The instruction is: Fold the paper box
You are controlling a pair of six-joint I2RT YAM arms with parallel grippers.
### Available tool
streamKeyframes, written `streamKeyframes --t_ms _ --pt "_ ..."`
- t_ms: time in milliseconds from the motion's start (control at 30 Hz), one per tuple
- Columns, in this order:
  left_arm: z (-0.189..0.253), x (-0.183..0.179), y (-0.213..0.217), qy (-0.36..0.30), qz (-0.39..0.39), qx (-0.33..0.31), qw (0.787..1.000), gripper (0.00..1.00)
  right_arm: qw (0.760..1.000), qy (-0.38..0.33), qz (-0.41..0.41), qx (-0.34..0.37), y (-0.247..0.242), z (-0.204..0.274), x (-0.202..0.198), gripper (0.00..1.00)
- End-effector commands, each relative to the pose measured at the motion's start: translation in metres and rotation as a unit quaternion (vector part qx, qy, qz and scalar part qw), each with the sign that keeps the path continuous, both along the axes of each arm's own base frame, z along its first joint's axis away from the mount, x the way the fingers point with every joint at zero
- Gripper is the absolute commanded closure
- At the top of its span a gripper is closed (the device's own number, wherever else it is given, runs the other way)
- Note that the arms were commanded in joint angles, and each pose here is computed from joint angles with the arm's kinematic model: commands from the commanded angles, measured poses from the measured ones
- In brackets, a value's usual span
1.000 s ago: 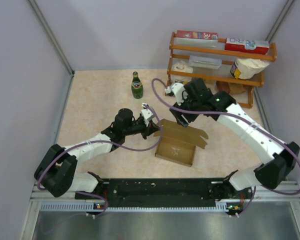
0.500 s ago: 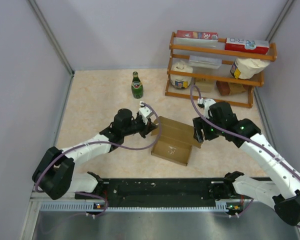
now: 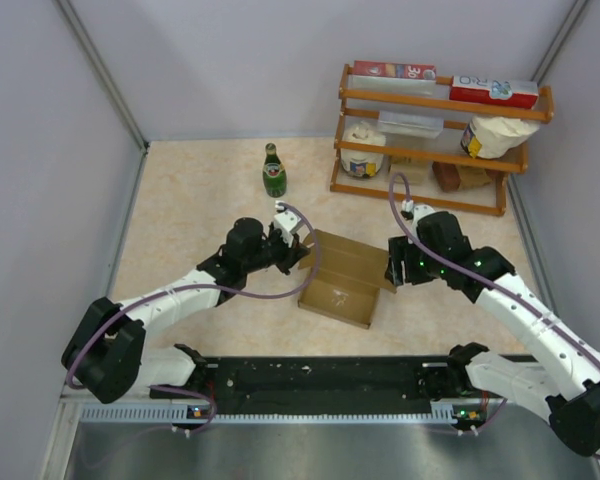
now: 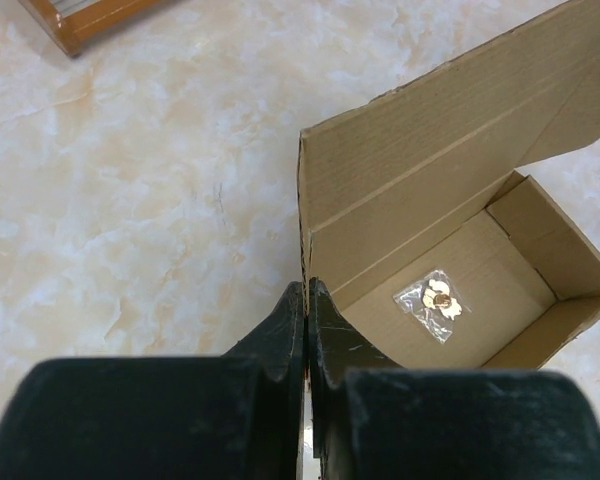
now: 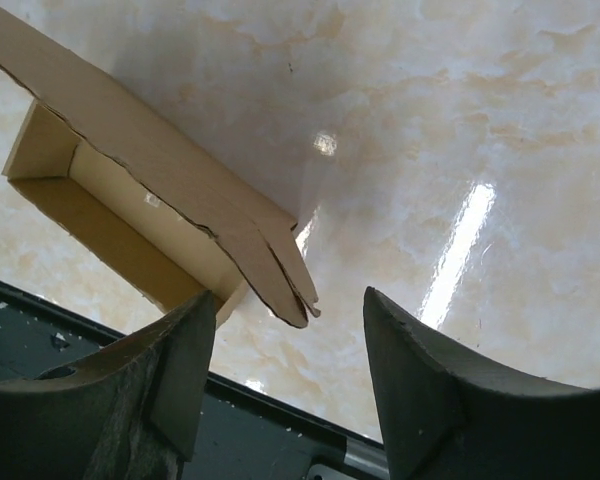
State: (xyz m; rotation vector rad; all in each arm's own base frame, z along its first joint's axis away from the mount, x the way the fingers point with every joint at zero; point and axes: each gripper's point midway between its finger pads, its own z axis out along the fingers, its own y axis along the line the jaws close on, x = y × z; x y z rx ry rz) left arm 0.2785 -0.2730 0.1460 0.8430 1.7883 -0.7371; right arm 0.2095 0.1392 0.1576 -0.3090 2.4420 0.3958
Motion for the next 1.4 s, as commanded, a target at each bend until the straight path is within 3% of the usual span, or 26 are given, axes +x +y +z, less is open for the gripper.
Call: streamKeyframes --t_ms 0,700,900,1167,1267,1367 --pt "0.008 0.007 0.008 -0.004 0.037 -0.013 0.999 0.99 0.999 -0.014 -0.041 0.022 0.002 -0.005 0.016 0.41" --pt "0.010 0.008 0.014 0.008 0.063 -0.018 0.998 0.99 0.994 -0.068 -0.019 0.087 0.025 -0.015 0.030 0.62" --pt "0.015 0.006 0.011 0.015 0.061 -0.031 0.998 0.99 0.991 -0.098 -0.014 0.094 0.025 -0.006 0.034 0.71" --pt "0.017 0.004 0.010 0.026 0.061 -0.040 0.997 0.97 0.991 -0.085 0.007 0.103 0.037 -0.007 0.038 0.85" --pt "0.017 0.003 0.011 0.026 0.065 -0.038 0.997 0.97 0.992 -0.077 0.012 0.103 0.038 -0.010 0.037 0.85" --pt "0.017 0.004 0.013 0.025 0.069 -0.035 0.997 0.97 0.992 -0.068 0.018 0.103 0.039 -0.012 0.032 0.80"
